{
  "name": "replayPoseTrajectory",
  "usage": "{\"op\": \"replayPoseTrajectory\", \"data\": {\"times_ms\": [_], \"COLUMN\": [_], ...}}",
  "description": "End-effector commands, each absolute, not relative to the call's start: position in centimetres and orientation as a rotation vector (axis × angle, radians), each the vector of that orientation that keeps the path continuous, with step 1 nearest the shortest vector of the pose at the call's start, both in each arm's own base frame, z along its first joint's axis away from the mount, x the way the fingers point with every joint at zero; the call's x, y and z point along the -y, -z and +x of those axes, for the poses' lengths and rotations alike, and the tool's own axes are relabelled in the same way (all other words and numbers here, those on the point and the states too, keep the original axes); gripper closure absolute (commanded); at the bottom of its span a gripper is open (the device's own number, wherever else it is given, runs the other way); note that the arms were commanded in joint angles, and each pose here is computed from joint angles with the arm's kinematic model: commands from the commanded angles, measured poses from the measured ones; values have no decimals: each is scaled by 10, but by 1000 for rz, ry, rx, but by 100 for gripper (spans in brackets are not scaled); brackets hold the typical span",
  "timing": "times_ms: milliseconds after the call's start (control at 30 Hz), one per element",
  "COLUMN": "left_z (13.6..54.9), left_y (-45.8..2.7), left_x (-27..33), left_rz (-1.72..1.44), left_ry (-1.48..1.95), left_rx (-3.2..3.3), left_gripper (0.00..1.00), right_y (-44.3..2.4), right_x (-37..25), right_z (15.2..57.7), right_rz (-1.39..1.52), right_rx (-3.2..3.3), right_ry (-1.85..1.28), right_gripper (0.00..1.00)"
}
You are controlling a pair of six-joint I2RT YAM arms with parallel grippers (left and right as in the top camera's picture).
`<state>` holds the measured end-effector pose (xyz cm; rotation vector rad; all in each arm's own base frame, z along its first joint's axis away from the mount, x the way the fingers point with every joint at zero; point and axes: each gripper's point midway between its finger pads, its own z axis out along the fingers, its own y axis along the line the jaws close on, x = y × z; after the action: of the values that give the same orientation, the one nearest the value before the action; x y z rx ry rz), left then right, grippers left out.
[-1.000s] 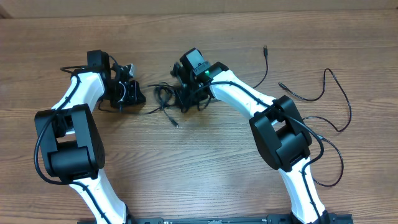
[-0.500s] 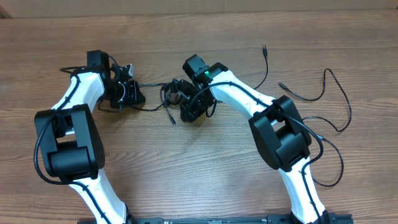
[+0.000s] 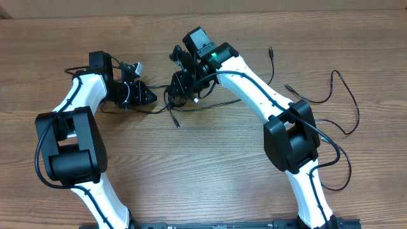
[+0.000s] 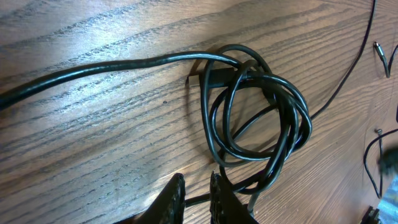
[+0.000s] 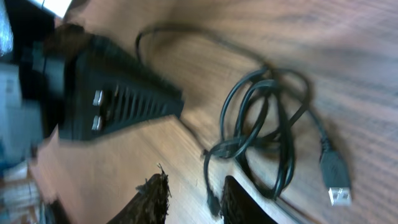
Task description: Untangle cables
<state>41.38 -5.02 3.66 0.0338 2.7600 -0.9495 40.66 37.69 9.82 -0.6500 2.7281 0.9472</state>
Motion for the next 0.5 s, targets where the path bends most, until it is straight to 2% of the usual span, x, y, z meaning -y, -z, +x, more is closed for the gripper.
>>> {"op": "replayPoseTrajectory", "data": {"times_ms": [0,300,400,433,467], "left_z": [419,420,419,419,419], "left_y": [-39,-39,-39,-39,-39], "left_x": [54,54,54,54,54], "left_rz": [86,86,72,72,72], "left_ry": [953,954,957,957,957], "left_rx": [-2737,-2736,-2740,-2740,-2740], "left_gripper": [82,81,79,78,78], "right_y": [-82,-36,-22,-17,-12], "right_x": [-374,-385,-375,-369,-363], "right_z": [413,404,398,396,393], "right_rz": [-410,-418,-333,-302,-278], "right_rx": [-2801,-2764,-2829,-2853,-2883], "right_ry": [-883,-836,-773,-738,-702], "right_gripper": [71,70,86,95,96]}}
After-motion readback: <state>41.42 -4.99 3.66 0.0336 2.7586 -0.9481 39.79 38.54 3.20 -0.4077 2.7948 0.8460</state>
